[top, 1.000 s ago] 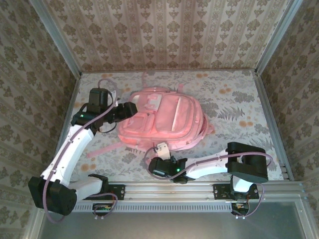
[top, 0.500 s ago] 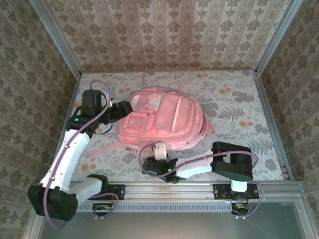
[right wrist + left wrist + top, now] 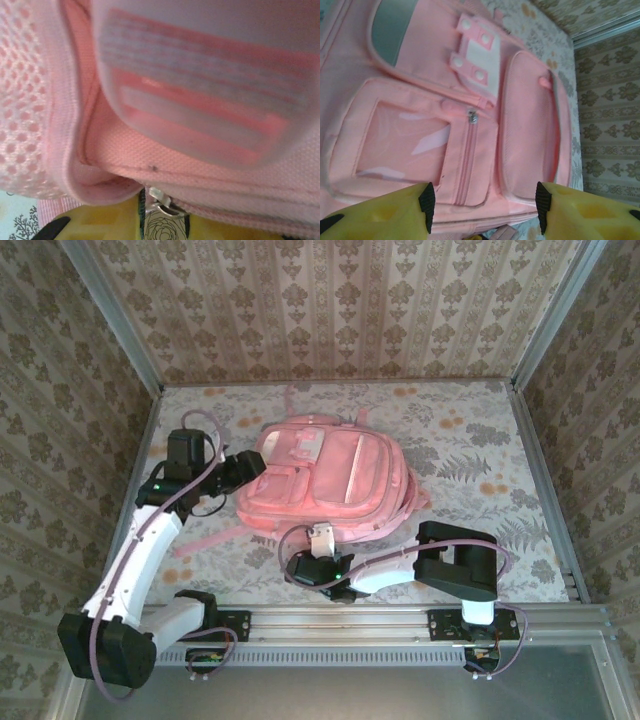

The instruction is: Pack the student bag

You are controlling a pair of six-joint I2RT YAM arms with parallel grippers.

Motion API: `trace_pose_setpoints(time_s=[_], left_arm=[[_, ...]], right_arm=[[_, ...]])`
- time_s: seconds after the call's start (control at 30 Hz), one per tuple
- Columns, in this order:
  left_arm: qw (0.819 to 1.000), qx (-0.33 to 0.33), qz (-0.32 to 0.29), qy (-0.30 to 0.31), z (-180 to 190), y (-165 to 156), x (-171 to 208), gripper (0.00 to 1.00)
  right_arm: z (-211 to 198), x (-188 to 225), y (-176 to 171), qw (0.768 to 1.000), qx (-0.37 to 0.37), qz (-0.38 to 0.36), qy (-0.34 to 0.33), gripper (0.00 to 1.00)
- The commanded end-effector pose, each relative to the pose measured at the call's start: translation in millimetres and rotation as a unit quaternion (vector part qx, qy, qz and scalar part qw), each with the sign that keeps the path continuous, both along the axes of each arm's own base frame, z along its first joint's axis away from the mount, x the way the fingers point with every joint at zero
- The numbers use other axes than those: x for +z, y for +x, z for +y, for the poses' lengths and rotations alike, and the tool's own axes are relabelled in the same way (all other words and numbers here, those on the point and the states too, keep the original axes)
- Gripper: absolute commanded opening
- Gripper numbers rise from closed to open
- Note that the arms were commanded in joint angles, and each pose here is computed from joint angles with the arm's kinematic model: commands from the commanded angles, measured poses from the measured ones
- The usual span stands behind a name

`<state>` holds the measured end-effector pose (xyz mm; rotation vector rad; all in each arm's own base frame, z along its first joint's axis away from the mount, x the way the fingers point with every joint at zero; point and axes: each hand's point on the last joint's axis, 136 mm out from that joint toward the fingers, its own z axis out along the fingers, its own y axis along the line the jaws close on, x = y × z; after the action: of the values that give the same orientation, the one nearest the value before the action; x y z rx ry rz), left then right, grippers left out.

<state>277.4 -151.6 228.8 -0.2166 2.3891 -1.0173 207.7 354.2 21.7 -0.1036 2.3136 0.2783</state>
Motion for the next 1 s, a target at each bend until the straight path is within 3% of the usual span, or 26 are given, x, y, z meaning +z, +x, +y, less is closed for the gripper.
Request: trace_pose_setpoints(time_s=[0.0, 0.2, 0.57, 0.97], left_arm=[[0.999, 0.029, 0.031, 0.002, 8, -7, -18, 0.60], [0.993, 0.063, 0.101, 0.017, 17, -36, -48, 0.62], [0.972, 0.145, 0.182, -0.035, 28, -104, -107, 0.66], [0.972, 0.163, 0.159, -0.062, 9, -77, -138, 0.69]], right_arm=[[11, 0, -3, 1.000, 0.025, -0.002, 0.001, 0.21], [12, 14, -10, 0.998, 0.056, -0.013, -0.002, 0.00], [20, 33, -19, 0.993, 0.119, -0.018, 0.009, 0.00], [28, 30, -28, 0.988, 0.151, -0.008, 0.042, 0.00]])
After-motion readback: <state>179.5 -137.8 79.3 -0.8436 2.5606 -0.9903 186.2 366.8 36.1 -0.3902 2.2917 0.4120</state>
